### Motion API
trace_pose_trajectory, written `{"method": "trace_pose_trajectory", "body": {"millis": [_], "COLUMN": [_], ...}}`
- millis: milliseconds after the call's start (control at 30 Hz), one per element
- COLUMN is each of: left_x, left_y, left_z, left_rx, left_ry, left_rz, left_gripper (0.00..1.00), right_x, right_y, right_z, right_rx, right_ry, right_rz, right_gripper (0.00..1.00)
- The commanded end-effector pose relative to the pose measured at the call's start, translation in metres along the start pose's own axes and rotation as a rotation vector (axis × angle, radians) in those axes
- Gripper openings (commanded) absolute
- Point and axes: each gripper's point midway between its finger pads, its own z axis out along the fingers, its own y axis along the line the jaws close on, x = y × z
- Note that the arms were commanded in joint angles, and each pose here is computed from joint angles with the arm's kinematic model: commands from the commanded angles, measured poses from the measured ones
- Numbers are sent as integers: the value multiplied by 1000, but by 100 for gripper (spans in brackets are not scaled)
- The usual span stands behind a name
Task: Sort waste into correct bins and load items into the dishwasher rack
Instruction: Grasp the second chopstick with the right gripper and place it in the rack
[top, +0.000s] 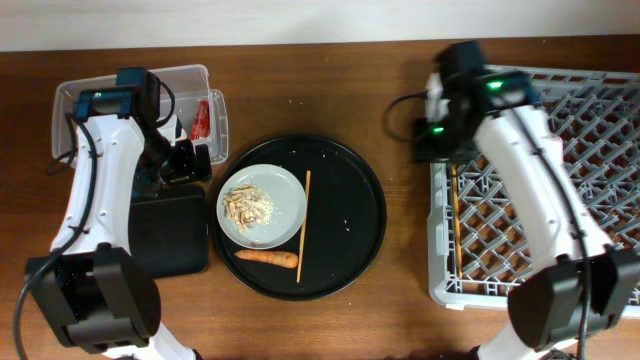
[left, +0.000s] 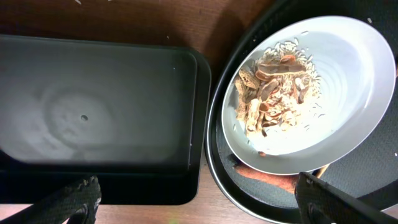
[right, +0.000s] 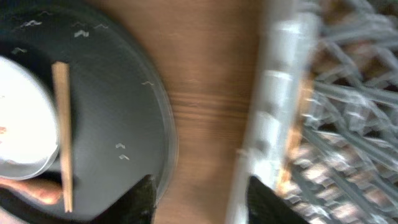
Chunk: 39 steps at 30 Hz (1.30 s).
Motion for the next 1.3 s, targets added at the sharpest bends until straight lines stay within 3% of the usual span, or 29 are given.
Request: {"method": "trace_pose_trajectory", "body": {"millis": [0, 100, 233, 500, 800, 1067, 1267], "left_x": [-1, -1, -1, -1, -1, -1, -1], "left_y": [-2, -2, -2, -2, -2, -3, -2], "left_z": [-11, -11, -11, -11, -11, -11, -11], "left_rx": [15, 15, 15, 15, 15, 16, 15], "left_ry": [-33, -33, -33, -33, -33, -33, -33], "left_rz": [0, 0, 0, 0, 0, 0, 0], "left_gripper": [99, 99, 99, 99, 99, 99, 99], "right_x": [17, 49, 86, 140, 138, 151, 149], "right_y": [66, 119, 153, 164, 161, 148, 134], "right_z": [20, 54, 91, 155, 170, 197, 197], "right_rx": [-89, -74, 6, 12, 22, 89, 135], "right_ry": [33, 125, 187, 191, 144, 195, 203], "right_rz": [-61, -106, -81, -40, -5, 32, 62], "right_gripper": [50, 53, 56, 55, 56, 56, 48]}}
